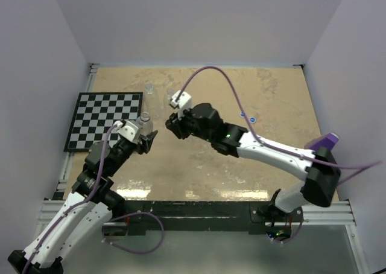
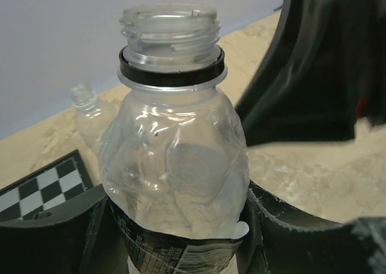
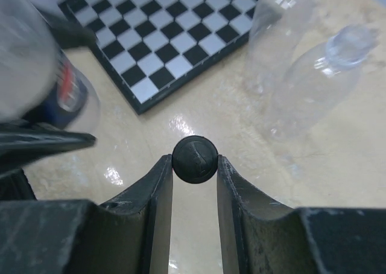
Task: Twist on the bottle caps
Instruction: Screw the bottle cap onto the plastic bottle.
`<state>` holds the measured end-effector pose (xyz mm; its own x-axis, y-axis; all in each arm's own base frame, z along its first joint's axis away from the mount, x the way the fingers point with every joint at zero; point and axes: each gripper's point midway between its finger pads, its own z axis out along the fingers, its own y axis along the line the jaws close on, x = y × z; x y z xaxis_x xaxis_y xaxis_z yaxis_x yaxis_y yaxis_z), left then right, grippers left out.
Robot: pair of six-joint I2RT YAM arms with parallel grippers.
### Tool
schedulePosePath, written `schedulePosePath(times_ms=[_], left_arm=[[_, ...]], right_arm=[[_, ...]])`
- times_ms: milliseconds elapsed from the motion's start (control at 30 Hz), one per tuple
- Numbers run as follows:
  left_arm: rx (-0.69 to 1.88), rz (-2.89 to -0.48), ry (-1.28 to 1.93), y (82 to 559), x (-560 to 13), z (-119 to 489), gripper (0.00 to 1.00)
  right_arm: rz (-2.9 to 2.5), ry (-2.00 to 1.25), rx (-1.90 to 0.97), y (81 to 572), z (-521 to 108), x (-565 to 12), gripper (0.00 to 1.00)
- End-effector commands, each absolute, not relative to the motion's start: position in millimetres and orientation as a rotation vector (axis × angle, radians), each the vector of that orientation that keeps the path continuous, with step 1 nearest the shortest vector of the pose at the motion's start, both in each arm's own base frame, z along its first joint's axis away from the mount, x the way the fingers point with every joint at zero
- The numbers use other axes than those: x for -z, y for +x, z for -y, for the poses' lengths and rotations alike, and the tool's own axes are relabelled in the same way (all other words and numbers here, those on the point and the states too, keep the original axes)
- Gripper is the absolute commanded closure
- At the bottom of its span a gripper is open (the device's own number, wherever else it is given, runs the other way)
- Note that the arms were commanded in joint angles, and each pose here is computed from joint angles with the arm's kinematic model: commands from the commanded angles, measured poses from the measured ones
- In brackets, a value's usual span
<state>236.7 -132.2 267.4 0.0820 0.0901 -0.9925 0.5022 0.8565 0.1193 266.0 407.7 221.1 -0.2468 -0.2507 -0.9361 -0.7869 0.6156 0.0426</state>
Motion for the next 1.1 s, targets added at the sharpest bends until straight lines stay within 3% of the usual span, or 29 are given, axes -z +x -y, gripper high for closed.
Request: schedulePosePath(times_ms=[0, 367, 1067], left_arm=[[0.459, -1.400, 0.686, 223.2, -276.4, 164.5, 1.00], [0.734, -1.377, 0.985, 195.5, -259.7, 214.5, 1.00], [0.840, -1.375, 1.079, 186.0, -252.4, 229.0, 1.00]], right_arm=[[-1.727, -0.819, -0.715, 249.8, -365.3, -278.7, 0.83], [-1.455, -1.040, -0.855, 189.4, -335.1, -377.2, 0.83], [-1.416, -1.229, -0.934, 176.3, -359.3, -365.5, 0.82]])
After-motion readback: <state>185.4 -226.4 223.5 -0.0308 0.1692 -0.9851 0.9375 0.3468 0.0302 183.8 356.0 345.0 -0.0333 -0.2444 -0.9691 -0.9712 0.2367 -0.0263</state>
